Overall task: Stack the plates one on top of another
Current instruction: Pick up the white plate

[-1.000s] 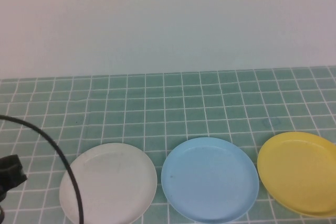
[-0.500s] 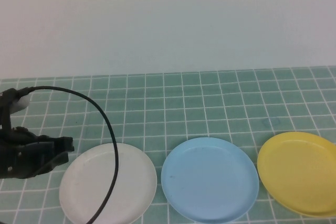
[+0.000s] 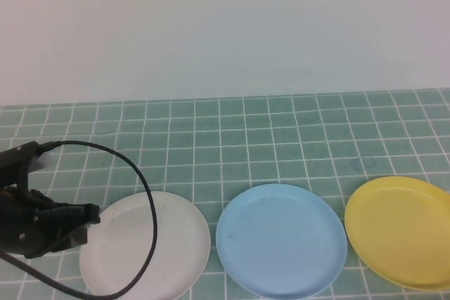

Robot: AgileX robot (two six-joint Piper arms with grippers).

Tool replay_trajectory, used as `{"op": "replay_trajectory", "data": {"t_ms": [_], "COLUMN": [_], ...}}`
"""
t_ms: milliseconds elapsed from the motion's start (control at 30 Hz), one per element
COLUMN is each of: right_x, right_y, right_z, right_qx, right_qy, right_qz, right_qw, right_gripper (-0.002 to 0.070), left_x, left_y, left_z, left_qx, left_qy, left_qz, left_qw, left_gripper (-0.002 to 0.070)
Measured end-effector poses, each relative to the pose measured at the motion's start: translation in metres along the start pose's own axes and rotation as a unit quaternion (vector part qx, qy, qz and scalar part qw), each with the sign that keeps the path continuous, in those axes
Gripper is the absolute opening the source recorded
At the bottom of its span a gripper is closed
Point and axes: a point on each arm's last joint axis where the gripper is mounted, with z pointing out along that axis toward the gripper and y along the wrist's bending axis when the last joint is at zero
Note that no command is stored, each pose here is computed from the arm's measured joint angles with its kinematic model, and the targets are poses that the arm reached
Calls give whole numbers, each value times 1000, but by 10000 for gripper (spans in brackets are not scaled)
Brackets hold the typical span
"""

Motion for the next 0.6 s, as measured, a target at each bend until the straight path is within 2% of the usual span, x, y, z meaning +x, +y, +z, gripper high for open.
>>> {"op": "replay_trajectory", "data": {"t_ms": [100,600], "right_x": [0,0], "right_y": [0,0], "right_z": [0,0], "right_qx": [0,0], "right_qy": [0,0], "right_qz": [0,0], "right_qw": [1000,1000], "right_gripper": [-2,-2], "left_x": [2,3], "left_y": [3,11], "left_z": [5,42], "left_qx": [-10,-22], "left_qy": [19,66], "left_qz": [3,-10], "left_qw": [1000,998], "left_gripper": [235,229]}}
